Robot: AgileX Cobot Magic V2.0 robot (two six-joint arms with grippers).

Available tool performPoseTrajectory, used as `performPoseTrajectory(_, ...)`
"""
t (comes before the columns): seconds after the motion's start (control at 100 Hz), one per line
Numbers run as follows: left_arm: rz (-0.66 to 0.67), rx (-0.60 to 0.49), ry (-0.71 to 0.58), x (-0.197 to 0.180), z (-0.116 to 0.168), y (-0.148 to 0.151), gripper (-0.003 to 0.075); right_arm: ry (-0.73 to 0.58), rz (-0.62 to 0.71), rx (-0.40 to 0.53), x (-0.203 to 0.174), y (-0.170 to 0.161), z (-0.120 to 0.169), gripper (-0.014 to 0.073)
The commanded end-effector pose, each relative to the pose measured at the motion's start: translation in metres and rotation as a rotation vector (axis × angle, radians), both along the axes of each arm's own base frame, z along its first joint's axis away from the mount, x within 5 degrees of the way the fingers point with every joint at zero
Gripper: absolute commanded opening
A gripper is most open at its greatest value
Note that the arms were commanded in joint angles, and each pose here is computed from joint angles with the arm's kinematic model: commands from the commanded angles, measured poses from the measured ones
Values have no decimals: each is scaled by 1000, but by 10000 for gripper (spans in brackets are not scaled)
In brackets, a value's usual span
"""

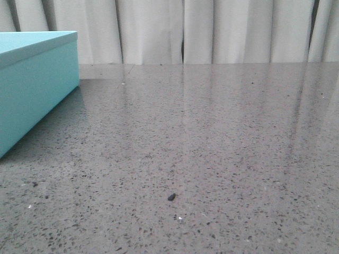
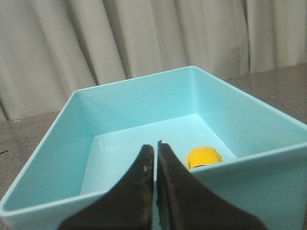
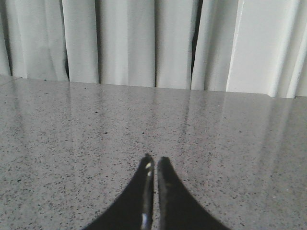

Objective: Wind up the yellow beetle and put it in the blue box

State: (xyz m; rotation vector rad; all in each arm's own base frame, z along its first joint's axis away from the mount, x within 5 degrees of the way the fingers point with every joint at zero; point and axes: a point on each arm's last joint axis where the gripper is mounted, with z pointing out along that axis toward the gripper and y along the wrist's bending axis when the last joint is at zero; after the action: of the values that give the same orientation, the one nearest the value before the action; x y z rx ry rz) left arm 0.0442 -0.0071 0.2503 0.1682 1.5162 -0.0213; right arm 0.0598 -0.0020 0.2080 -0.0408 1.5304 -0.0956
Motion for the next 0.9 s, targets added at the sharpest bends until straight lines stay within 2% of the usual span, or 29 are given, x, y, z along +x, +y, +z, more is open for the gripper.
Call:
performPoseTrajectory(0.0,24,-119,-131,-1,2,3,-20,-98,-8,-23,-1,-1,16,-50)
performPoseTrajectory(0.04,24,-159,-97,2,-9,3,-20,-98,-8,-23,-1,-1,16,-50)
performPoseTrajectory(0.22,37,-168,53,11,-56,3,-20,-98,-8,-23,-1,-1,16,-50)
performPoseTrajectory(0.27,61,-159,182,10,-66,4,-20,-98,-8,-23,-1,-1,16,-50)
performPoseTrajectory(0.36,82,-165,284,9,-76,5,-20,-98,-8,-23,-1,-1,16,-50)
performPoseTrajectory(0.89,84,-153,271,9,-75,5,-20,-98,-8,-23,-1,-1,16,-50)
